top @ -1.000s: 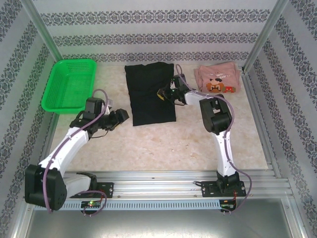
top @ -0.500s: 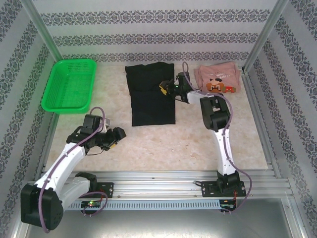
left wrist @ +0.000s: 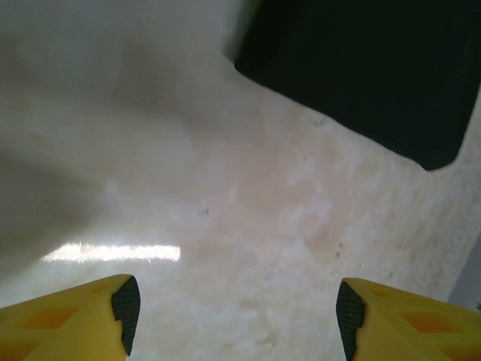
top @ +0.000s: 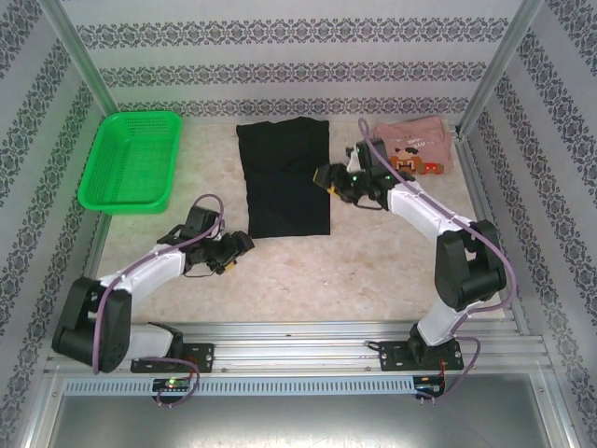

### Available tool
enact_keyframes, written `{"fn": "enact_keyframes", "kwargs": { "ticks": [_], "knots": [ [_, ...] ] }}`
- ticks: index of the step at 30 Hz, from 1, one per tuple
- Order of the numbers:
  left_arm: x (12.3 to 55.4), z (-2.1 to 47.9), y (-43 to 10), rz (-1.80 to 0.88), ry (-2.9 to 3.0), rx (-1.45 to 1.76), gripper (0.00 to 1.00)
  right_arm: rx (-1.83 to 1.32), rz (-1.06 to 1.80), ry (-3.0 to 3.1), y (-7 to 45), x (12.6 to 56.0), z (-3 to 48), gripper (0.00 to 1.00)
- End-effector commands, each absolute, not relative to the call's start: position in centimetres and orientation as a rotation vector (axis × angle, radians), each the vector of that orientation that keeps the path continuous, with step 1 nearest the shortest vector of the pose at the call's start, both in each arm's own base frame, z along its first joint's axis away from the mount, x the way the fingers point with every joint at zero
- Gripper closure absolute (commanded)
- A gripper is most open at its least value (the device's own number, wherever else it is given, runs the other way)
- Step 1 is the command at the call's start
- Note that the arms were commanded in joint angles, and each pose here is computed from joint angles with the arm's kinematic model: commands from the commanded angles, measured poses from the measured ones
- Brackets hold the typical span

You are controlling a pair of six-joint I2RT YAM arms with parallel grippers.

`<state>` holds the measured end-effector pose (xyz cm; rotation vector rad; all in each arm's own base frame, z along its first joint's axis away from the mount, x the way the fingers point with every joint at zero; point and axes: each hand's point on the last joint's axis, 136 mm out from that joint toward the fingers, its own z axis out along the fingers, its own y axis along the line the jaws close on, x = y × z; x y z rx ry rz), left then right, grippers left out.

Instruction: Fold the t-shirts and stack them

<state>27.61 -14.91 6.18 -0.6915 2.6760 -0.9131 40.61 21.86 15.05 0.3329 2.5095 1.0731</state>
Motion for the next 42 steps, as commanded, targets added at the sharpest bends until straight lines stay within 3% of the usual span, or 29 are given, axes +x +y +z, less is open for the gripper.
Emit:
{"fn": "enact_keyframes", "kwargs": {
  "ticks": [1,9,25,34,37,40,42],
  "knots": [
    [31.9,8.2,-15.7,-0.922,2.542,-0.667,0.3,0.352,0.92,2.694,20.3,36.7,9.3,0.41],
    [35.3,7.4,-16.3,-0.889,2.535,-0.681,0.34,0.348,0.853,2.783,20.3,34.7,6.3,0.42],
    [36.1,4.5,-16.4,-0.807,2.636,-0.709,0.41,0.375,0.803,2.833,20.4,35.7,3.8,0.41],
    [35.7,2.4,-16.7,-0.78,2.708,-0.727,0.57,0.361,0.806,2.873,22.1,36.3,2.5,0.42],
    [35.7,1.9,-16.9,-0.787,2.718,-0.726,0.68,0.398,0.798,2.889,22.0,36.3,1.6,0.54],
    [36.0,2.0,-17.1,-0.792,2.729,-0.693,0.83,0.429,0.8,2.889,22.1,36.4,1.6,0.76],
    [36.0,2.4,-17.1,-0.783,2.736,-0.661,0.92,0.424,0.809,2.875,22.2,36.5,2.1,0.85]
  ]
}}
